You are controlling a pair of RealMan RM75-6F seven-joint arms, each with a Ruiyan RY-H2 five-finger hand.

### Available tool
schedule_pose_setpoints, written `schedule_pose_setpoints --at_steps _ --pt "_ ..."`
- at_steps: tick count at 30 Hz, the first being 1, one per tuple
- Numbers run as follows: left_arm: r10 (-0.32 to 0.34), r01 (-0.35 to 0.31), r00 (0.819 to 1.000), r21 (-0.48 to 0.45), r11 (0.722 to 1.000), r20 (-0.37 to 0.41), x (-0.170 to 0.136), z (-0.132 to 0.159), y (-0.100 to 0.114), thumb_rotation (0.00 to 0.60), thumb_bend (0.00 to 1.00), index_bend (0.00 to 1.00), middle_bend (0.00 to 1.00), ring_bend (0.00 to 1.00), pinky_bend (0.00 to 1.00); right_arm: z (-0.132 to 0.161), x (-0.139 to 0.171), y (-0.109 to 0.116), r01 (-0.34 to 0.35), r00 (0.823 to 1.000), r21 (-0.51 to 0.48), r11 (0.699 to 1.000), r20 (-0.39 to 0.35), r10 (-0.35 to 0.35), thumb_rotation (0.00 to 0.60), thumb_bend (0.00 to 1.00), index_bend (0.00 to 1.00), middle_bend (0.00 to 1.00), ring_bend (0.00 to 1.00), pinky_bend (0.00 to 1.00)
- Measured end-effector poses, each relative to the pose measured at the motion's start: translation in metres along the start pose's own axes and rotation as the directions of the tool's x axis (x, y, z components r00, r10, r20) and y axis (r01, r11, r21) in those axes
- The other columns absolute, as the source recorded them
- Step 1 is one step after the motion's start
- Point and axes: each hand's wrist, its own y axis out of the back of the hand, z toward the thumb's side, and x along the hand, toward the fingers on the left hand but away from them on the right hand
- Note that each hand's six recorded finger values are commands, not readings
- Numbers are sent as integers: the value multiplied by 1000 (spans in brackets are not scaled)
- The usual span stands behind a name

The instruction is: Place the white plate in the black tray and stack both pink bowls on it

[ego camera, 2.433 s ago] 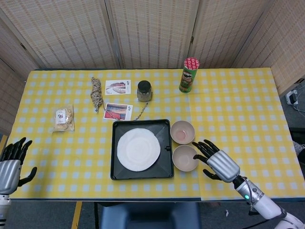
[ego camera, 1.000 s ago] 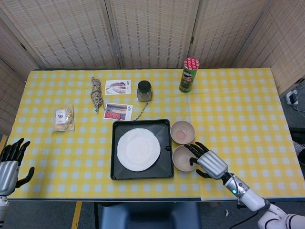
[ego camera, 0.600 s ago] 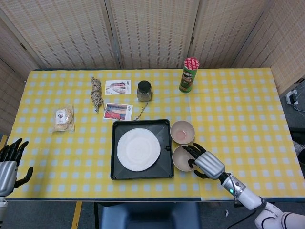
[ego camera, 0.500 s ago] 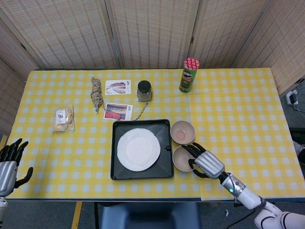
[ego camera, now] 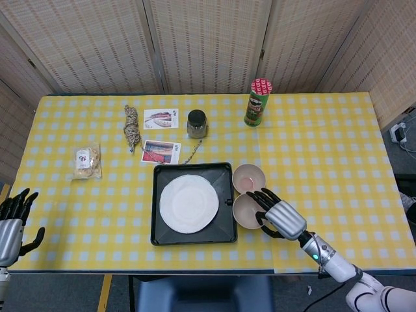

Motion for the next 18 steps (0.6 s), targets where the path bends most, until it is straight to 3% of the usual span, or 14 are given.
schedule_pose_setpoints --at_steps 8,18 --pt "-1 1 1000 -4 1000 4 0 1 0 600 464 0 0 0 0 18 -19 20 37 998 30 999 -55 -36 600 471 652 6 0 0" --pt "12 -12 1000 -19 1000 2 -3 -1 5 600 464 0 0 0 0 62 -85 34 25 989 61 998 -149 -15 600 471 651 6 0 0"
